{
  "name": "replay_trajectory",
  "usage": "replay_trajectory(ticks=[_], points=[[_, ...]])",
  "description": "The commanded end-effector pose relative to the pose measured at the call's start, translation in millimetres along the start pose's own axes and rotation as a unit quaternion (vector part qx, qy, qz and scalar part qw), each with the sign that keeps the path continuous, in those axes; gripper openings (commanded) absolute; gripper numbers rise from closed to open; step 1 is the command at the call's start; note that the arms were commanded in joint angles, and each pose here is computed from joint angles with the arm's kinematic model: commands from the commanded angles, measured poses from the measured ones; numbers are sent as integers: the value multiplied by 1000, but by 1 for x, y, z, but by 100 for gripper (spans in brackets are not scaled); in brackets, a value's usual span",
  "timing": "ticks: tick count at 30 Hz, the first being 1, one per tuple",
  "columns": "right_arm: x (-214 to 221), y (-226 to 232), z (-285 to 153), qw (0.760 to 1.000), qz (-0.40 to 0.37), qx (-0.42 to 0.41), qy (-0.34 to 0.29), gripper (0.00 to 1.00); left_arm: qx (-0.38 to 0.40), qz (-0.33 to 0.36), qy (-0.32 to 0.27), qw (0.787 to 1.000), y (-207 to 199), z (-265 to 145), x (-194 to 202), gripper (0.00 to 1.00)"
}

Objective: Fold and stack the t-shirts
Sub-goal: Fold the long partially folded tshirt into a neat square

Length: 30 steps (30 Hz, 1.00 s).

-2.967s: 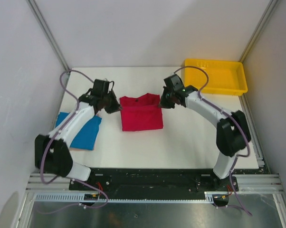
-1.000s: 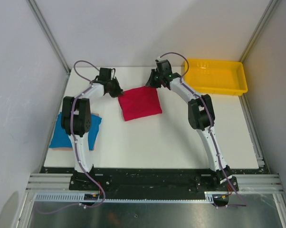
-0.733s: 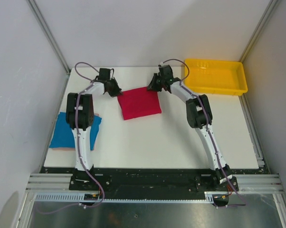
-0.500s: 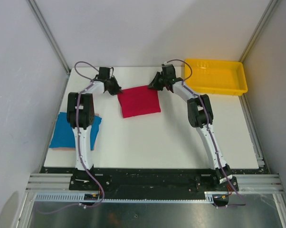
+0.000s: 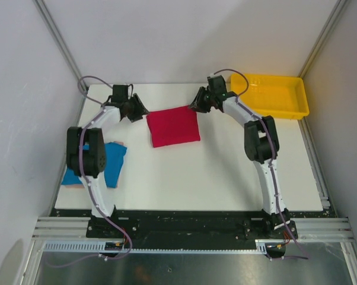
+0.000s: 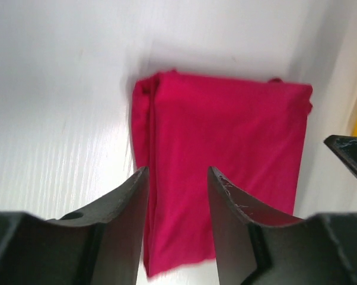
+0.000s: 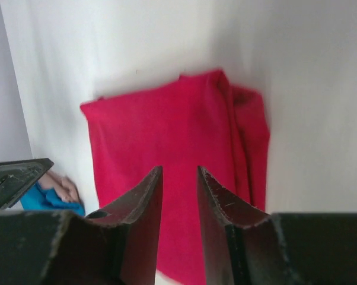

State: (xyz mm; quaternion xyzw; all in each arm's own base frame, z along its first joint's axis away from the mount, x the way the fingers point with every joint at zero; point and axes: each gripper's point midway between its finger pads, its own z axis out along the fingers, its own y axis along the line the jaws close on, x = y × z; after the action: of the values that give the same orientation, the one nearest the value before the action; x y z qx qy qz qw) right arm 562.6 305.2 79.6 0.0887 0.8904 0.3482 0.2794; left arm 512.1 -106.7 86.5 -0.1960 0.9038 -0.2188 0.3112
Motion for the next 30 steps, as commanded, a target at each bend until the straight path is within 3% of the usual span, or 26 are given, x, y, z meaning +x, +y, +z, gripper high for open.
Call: replay_trajectory(ticks=[1, 7, 12, 30], points=[[-7, 26, -65, 999, -31, 8, -37, 34, 1, 9, -23, 1000, -11, -50, 20, 47], [50, -12, -95, 998, -25, 49, -4, 34, -11, 22, 3, 1000, -4, -76, 88, 37], [83, -30, -100, 996, -46, 74, 20, 34, -17, 49, 23, 998, 1, -77, 121, 30], [99, -47, -83, 991, -81, 107, 26, 33, -52, 82, 55, 994, 23, -44, 143, 31]])
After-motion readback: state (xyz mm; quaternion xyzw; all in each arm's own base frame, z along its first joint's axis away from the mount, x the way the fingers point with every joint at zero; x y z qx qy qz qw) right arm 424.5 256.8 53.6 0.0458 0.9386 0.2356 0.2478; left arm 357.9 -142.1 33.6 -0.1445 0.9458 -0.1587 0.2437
